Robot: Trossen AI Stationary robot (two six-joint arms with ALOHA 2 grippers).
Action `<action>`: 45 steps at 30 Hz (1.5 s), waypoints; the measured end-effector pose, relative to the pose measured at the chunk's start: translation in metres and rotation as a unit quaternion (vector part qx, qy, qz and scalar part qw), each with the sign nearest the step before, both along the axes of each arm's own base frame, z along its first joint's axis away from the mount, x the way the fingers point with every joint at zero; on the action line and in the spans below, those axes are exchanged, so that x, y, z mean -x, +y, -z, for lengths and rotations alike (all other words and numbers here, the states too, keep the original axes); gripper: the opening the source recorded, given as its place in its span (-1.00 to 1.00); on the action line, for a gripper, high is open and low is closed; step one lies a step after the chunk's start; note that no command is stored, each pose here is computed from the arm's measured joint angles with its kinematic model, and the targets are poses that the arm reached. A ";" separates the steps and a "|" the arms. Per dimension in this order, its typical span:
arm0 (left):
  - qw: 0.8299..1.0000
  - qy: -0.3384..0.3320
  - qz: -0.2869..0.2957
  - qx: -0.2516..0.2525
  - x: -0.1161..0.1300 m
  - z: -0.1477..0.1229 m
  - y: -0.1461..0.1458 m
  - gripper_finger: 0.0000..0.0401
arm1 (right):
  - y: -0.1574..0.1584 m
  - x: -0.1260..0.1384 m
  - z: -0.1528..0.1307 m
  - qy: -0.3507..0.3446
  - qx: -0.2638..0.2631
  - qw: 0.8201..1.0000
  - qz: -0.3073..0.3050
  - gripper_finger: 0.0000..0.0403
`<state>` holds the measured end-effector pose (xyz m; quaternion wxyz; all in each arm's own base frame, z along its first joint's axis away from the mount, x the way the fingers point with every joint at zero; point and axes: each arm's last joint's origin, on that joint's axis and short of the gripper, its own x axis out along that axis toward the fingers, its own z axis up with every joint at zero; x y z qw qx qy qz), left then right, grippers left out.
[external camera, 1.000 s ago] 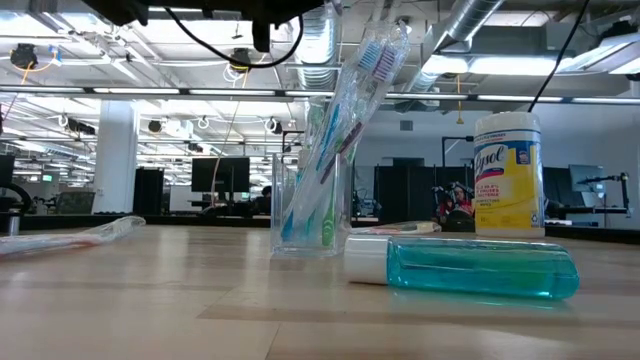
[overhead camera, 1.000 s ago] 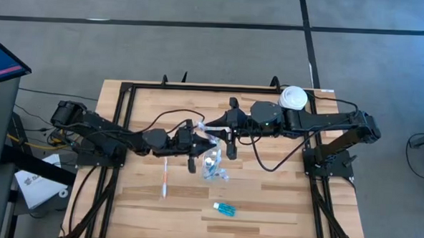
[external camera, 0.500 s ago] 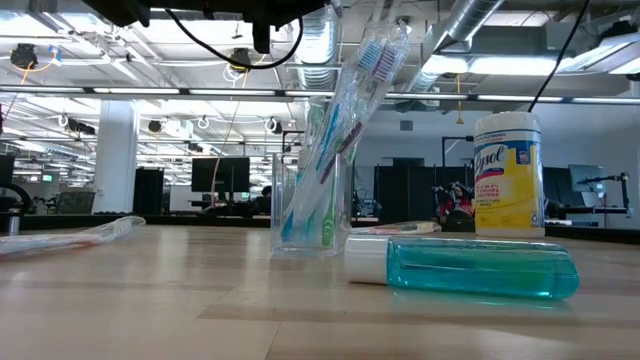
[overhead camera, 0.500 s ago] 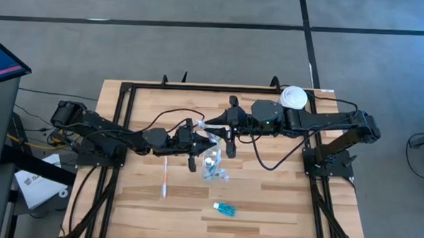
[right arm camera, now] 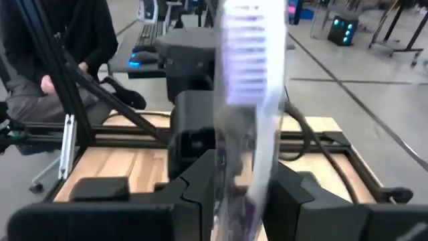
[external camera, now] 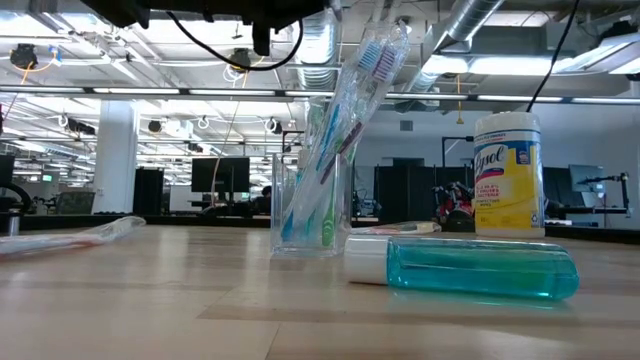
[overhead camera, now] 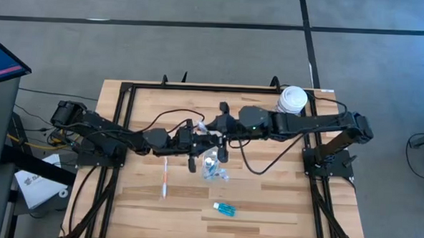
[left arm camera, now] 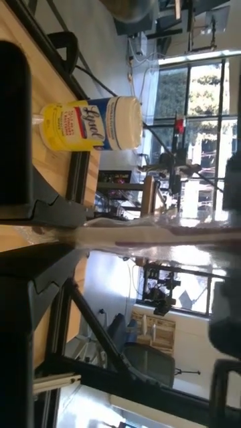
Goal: Pick & Place toothbrushing station
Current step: Put the violet toothbrush into the transparent organizer
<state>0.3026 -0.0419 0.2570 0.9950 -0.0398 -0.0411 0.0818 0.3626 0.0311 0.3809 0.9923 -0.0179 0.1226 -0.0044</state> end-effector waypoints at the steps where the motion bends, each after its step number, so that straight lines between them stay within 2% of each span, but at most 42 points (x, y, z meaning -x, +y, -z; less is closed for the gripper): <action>1: 1.000 0.003 0.000 0.000 0.000 0.001 0.000 -0.87 | -0.001 -0.001 0.000 -0.003 0.002 1.000 0.000 -0.57; 9: 1.000 0.007 0.001 -0.003 0.000 0.002 -0.001 -0.87 | -0.002 0.009 -0.011 -0.017 0.002 1.000 0.000 -0.72; 16: 1.000 0.008 0.001 -0.003 0.000 0.002 -0.001 -0.87 | -0.002 0.010 -0.013 -0.017 0.003 1.000 -0.001 -0.95; 30: 1.000 0.012 0.001 -0.004 0.000 0.003 -0.001 -0.86 | -0.002 0.012 -0.011 -0.001 0.023 1.000 -0.006 -0.97; 39: 1.000 0.006 0.003 -0.005 0.001 0.001 -0.002 -0.62 | -0.004 0.032 -0.019 0.026 0.039 0.999 -0.009 -0.98; 45: 1.000 0.012 0.008 -0.007 0.001 0.002 -0.005 -0.55 | -0.005 0.036 -0.018 0.045 0.048 0.998 -0.003 -0.98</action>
